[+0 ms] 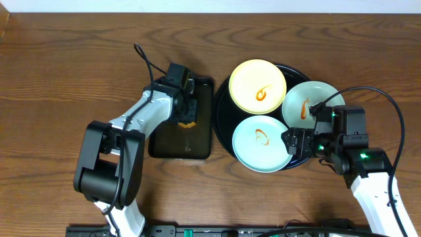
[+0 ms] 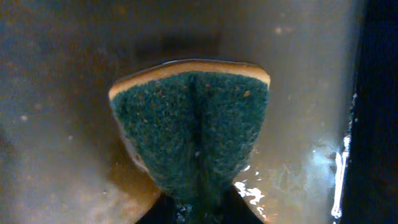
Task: Clean dirty plates on tray and stack at the side
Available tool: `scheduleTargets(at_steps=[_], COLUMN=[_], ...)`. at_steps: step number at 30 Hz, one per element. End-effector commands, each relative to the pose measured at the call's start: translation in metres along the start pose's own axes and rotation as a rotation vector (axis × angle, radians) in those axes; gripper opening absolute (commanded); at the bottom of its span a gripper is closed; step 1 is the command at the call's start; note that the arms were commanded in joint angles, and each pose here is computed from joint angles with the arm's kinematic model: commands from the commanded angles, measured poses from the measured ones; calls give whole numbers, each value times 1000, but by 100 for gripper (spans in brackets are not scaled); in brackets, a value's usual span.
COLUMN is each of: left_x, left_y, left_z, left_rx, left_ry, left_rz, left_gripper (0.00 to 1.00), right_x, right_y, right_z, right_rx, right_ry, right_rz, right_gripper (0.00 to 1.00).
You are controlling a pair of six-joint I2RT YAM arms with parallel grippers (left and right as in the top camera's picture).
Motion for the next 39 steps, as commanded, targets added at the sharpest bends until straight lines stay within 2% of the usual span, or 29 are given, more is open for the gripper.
scheduleTargets(at_steps=[1,3,11,14,20,30,39], left_x=[4,9,61,79,91,95,114], left_y=[-1,-2,-9,-11,-13,-13,-22], left_z=[-2,-3,-4,-3,-3,-20,-37], left_rx=[1,0,-11,-16,-19,-19,-31], left_ry=[-9,-20,-109,-144,-175,-287,-419], left_rz=[-6,-1,38,54,67,38,96], left_gripper=[9,8,8,7,7,7,7], right_x=[4,4,-3,-11,-34,-48,-61], right_y=[3,3,-5,-8,-14,-17,-19], right_z=[-4,-2,9,14,20,25,22], right_rx=[-3,-6,-57,-76,-120,-139,-142], right_ry=[1,12,55,92,179,239,242], right_rz=[1,3,56,59,55,42,23], right_gripper=[88,88,71,67,56,56,56])
Point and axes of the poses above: each gripper's point midway between its finger pads, its own x axis back along the fingers, its own y axis along the line the jaws close on, z = x × y, the point moved 7 cm from there along x, back along the fingers, and after that the axes turned 12 degrees about x, right-handed, at the moved point
